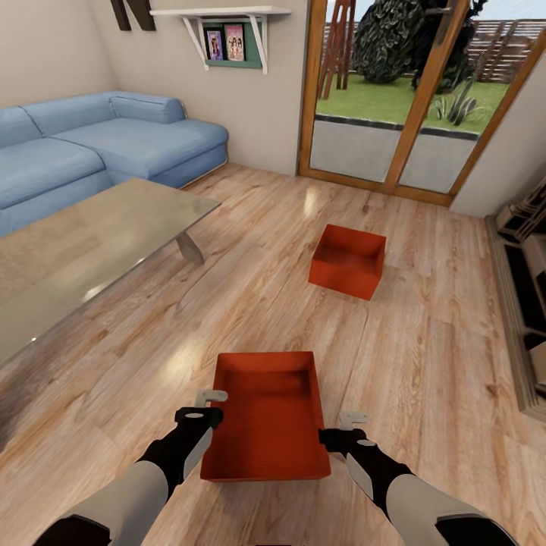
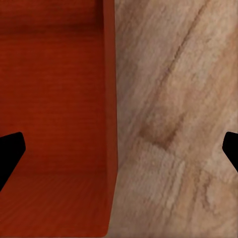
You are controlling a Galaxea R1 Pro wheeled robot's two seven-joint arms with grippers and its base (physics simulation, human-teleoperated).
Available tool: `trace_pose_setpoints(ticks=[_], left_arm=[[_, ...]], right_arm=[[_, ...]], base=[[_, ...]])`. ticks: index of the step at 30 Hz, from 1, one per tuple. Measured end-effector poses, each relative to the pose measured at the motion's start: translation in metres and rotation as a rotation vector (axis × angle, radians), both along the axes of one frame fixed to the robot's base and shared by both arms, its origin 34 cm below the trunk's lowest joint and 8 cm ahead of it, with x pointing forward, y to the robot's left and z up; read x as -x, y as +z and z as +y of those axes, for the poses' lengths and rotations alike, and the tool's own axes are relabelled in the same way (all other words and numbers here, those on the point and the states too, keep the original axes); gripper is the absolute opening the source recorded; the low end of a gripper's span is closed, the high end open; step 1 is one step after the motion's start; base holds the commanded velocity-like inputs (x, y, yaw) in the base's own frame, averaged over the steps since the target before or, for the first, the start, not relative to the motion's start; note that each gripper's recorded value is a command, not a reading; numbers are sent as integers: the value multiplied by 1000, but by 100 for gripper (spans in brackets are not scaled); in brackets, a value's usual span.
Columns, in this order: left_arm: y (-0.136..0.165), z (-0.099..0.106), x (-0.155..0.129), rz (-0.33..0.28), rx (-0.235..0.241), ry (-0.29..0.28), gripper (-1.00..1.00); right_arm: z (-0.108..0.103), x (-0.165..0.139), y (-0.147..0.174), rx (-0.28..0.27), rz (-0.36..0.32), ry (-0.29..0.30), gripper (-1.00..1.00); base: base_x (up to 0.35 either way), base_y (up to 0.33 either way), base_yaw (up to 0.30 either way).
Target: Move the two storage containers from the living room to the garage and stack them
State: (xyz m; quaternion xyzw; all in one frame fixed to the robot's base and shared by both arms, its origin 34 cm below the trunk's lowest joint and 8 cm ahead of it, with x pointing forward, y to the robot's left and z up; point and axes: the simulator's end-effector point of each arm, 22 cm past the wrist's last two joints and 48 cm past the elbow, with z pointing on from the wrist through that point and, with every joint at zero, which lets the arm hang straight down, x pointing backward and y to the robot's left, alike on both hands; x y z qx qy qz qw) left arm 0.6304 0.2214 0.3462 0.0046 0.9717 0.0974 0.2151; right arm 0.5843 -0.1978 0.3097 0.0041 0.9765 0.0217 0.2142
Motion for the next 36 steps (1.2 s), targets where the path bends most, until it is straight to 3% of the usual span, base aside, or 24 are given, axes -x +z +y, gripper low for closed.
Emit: trace_pose_setpoints(ticks=[19,22,32,36], left_arm=[[-40,0,8,1,3,0,100],[-47,-1,9,0,4,1,100],[-47,-1,10,3,7,7,100],[-47,-1,10,3,8,8,100]], right_arm=[[2,6,-39,-1,-5,4,100],[5,-23,-30,-9,-66,3,100],[16,-45,-15,-24,-91,5,100],[20,-41,-17,-30,-80,4,100]], base=[[0,0,0],[0,0,0],[0,0,0],[0,0,0]])
